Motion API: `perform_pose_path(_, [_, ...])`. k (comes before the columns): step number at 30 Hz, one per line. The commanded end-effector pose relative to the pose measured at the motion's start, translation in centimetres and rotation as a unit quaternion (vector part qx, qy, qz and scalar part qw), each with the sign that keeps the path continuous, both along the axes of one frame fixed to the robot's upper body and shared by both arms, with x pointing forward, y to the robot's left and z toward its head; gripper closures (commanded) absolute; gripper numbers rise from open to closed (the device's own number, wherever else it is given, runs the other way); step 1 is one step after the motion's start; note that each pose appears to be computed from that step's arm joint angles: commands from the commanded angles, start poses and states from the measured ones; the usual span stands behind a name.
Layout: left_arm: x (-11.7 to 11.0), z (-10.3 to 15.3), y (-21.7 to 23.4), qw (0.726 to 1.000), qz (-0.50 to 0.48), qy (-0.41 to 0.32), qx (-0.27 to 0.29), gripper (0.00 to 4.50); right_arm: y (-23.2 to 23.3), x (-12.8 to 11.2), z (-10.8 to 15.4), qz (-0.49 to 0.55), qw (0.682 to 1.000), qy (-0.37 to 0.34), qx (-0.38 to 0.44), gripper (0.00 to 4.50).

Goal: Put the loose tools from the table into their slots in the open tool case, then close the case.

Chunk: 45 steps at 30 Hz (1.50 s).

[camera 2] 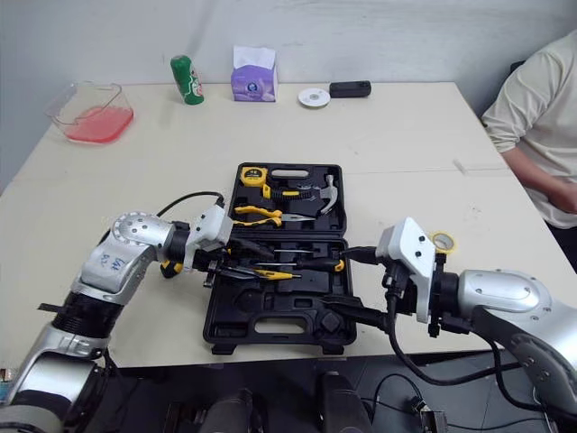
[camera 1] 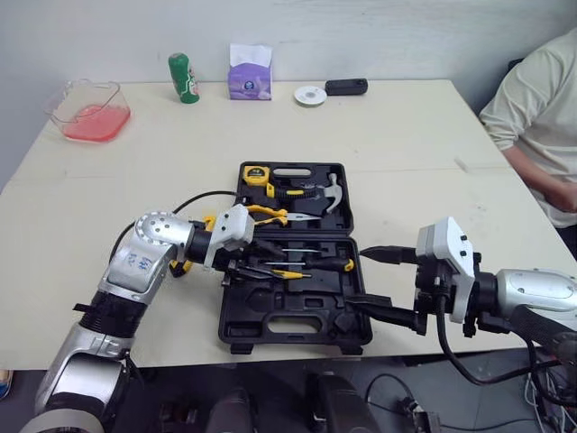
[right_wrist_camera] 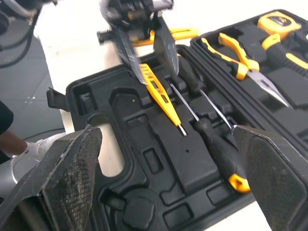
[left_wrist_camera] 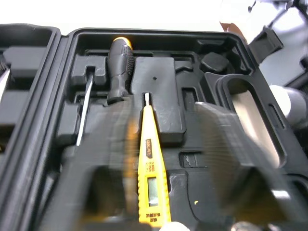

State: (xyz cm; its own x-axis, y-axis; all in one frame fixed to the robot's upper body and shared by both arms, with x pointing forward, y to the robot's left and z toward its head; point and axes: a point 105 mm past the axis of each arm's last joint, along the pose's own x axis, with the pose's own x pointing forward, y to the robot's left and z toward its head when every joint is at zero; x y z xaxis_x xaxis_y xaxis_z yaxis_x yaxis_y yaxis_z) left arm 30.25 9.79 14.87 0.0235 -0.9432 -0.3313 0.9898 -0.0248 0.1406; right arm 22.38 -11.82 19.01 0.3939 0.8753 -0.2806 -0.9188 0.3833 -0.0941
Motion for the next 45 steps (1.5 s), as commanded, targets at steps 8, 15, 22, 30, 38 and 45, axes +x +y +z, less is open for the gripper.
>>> perform_pose_path(8, [0.6, -1.9, 0.9, 0.999, 0.016, -0.017, 0.043, 4.48, 0.2, 0.1, 0.6, 0.005, 1.000, -0.016, 0.005, 0.00])
perform_pose_path(15, [0.9, -3.6, 1.8, 0.995, 0.034, -0.015, 0.089, 4.48, 0.1, 0.1, 0.5, 0.004, 1.000, -0.016, 0.004, 0.00])
perform_pose_path(22, [0.2, -6.2, 2.7, 0.987, 0.039, -0.008, 0.154, 4.48, 0.1, 0.1, 0.5, 0.003, 1.000, -0.016, 0.003, 0.00])
perform_pose_path(30, [-0.1, -7.3, 3.7, 0.980, 0.045, 0.001, 0.195, 4.48, 0.0, 0.2, 0.6, 0.000, 1.000, -0.016, 0.001, 0.00])
perform_pose_path(38, [-1.0, -7.8, 4.0, 0.977, 0.028, 0.012, 0.209, 4.48, -0.2, 0.3, 0.6, -0.002, 1.000, -0.018, 0.000, 0.00])
perform_pose_path(45, [-0.9, -8.7, 5.8, 0.966, 0.046, 0.020, 0.254, 4.48, -0.3, 0.3, 0.5, -0.004, 1.000, -0.017, -0.001, 0.00])
